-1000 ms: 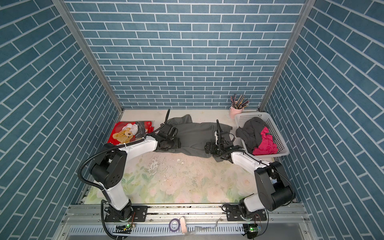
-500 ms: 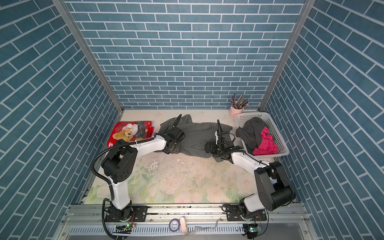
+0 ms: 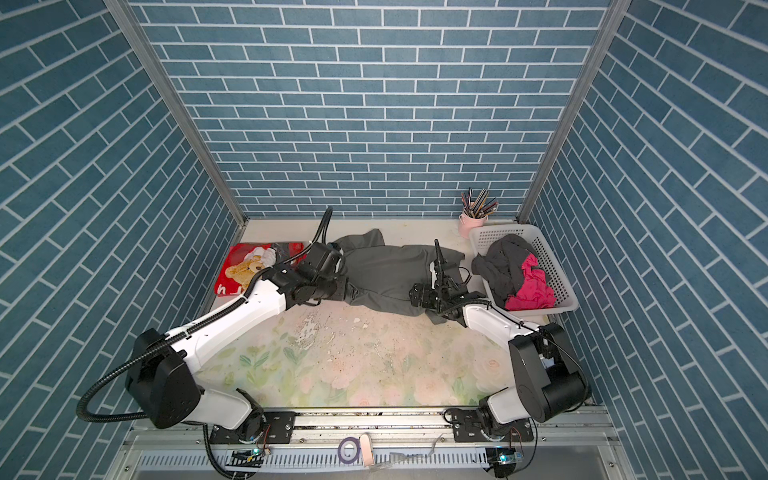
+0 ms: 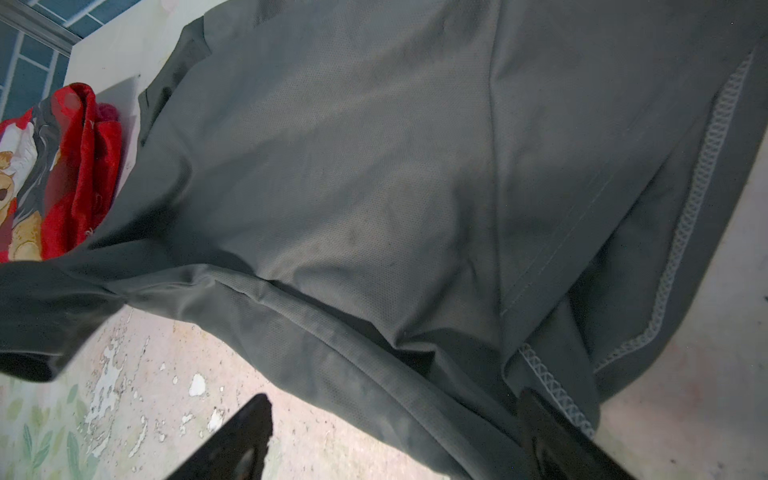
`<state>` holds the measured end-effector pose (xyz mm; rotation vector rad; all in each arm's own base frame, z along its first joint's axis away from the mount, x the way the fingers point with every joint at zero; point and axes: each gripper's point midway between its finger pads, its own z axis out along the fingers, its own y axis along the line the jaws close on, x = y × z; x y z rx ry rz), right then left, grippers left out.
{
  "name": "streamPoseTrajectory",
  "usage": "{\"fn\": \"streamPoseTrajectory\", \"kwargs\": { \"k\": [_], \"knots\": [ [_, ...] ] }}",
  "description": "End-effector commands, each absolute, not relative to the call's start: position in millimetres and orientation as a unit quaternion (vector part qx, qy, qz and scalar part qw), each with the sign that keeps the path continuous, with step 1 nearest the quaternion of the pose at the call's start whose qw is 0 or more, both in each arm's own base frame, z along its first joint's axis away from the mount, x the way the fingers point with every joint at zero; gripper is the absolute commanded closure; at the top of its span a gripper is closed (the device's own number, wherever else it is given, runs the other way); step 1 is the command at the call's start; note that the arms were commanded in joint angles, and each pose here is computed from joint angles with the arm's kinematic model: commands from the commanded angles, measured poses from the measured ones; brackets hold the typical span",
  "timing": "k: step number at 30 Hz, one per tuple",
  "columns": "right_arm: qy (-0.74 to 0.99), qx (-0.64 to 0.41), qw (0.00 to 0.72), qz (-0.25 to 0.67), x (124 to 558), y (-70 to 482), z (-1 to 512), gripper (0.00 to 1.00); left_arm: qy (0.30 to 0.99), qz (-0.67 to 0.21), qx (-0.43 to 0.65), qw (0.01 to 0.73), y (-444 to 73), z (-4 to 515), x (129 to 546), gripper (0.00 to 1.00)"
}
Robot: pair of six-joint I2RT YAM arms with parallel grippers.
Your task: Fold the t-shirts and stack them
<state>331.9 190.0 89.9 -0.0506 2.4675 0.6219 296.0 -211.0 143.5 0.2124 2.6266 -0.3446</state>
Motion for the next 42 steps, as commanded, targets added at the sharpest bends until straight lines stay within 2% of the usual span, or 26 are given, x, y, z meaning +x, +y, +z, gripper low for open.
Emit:
{"fn": "streamPoseTrajectory", "kwargs": {
  "k": [1,6,8,9,10,11,13,14,16,17,21,24,26,33,36,39,42],
  "knots": [
    [0.926,-0.006,0.296,0.234,329,184,95,0.08,0.972,-0.157,0.068,0.162,-205,116,248,1.00],
    [0.932,-0.001,0.282,0.228,327,182,84,0.07,0.963,-0.242,0.057,0.103,-215,105,207,1.00],
    [0.932,0.002,0.280,0.228,327,182,82,0.08,0.952,-0.280,0.061,0.110,-226,119,206,0.98],
    [0.933,0.002,0.279,0.228,327,182,81,0.07,0.947,-0.289,0.063,0.122,-229,128,210,0.84],
    [0.933,0.004,0.278,0.226,328,182,81,0.07,0.947,-0.283,0.061,0.140,-227,136,219,0.62],
    [0.934,0.006,0.278,0.224,328,181,81,0.07,0.951,-0.260,0.060,0.158,-222,143,230,0.48],
    [0.935,0.009,0.279,0.217,327,178,82,0.07,0.960,-0.198,0.054,0.189,-205,151,252,0.31],
    [0.936,0.012,0.279,0.214,326,176,83,0.07,0.962,-0.174,0.051,0.203,-198,156,263,0.26],
    [0.938,0.014,0.281,0.205,322,171,84,0.06,0.962,-0.154,0.049,0.219,-191,161,279,0.24],
    [0.939,0.016,0.281,0.198,319,167,84,0.06,0.962,-0.144,0.047,0.226,-188,164,287,0.14],
    [0.946,0.021,0.270,0.177,308,155,77,0.05,0.960,-0.142,0.032,0.241,-184,160,311,0.12],
    [0.952,0.023,0.252,0.174,296,152,66,0.06,0.957,-0.192,0.023,0.215,-195,140,313,0.12],
    [0.954,0.029,0.247,0.168,286,146,59,0.06,0.962,-0.187,0.022,0.197,-194,123,309,0.12],
    [0.961,0.038,0.229,0.153,267,134,36,0.08,0.970,-0.148,-0.040,0.187,-141,99,299,0.12],
    [0.958,0.038,0.228,0.166,268,139,31,0.21,0.970,-0.159,-0.074,0.170,-121,83,285,0.12],
    [0.956,0.038,0.234,0.175,275,144,34,0.44,0.969,-0.161,-0.097,0.162,-112,68,271,0.14],
    [0.953,0.036,0.244,0.176,282,146,39,0.63,0.965,-0.175,-0.113,0.156,-114,52,264,0.19]
  ]
}}
